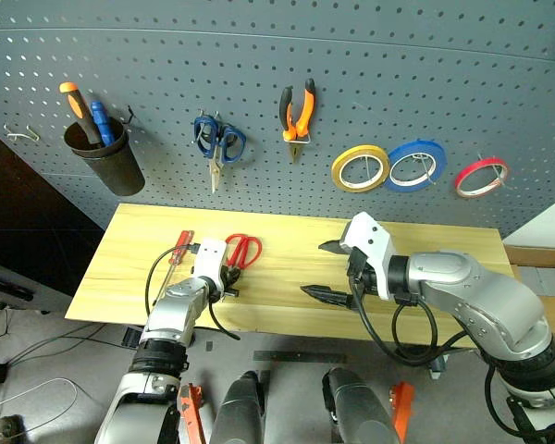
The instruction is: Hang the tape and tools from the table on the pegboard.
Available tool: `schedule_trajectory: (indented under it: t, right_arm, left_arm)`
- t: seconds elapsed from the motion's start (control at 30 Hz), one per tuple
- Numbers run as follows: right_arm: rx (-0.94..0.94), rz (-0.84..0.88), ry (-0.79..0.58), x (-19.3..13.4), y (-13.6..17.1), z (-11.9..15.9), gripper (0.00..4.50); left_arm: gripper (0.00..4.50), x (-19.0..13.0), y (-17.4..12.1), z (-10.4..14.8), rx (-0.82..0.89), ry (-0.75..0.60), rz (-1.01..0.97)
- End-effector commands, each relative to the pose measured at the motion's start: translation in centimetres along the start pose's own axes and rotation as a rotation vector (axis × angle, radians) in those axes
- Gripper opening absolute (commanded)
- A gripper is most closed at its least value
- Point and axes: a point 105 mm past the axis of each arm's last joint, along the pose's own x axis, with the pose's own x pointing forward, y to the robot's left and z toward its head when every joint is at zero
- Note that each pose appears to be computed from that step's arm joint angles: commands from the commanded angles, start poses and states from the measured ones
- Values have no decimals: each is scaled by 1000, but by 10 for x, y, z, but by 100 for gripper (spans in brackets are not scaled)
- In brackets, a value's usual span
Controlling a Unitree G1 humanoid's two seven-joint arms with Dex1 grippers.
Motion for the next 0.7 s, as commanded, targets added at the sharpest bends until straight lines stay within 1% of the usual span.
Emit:
schedule_trajectory:
  t: [0.03, 0.1, 0.27, 0.43, 0.53, 0.6, 0.7]
  right_arm:
    - [-60, -36, -62, -10, -8, 18, 450]
    - [-74, -60, -68, -15, -15, 22, 450]
    - [-150, -108, -102, -29, -27, 37, 450]
    - [-232, -119, -203, -50, -29, 63, 450]
    - [-247, -116, -240, -59, -29, 71, 450]
    - [-244, -112, -248, -63, -29, 72, 450]
    - [-242, -115, -243, -65, -32, 71, 450]
  left_arm:
    - [108, -15, 6, 8, 10, -75, 9]
    - [108, -23, 3, 15, 17, -136, 3]
    - [108, -57, -10, 38, 44, -344, -74]
    - [108, -95, -15, 65, 111, -523, -103]
    - [108, -109, -17, 77, 160, -582, -103]
    - [108, -119, -16, 90, 177, -646, -80]
    - [108, -127, -18, 99, 200, -697, -78]
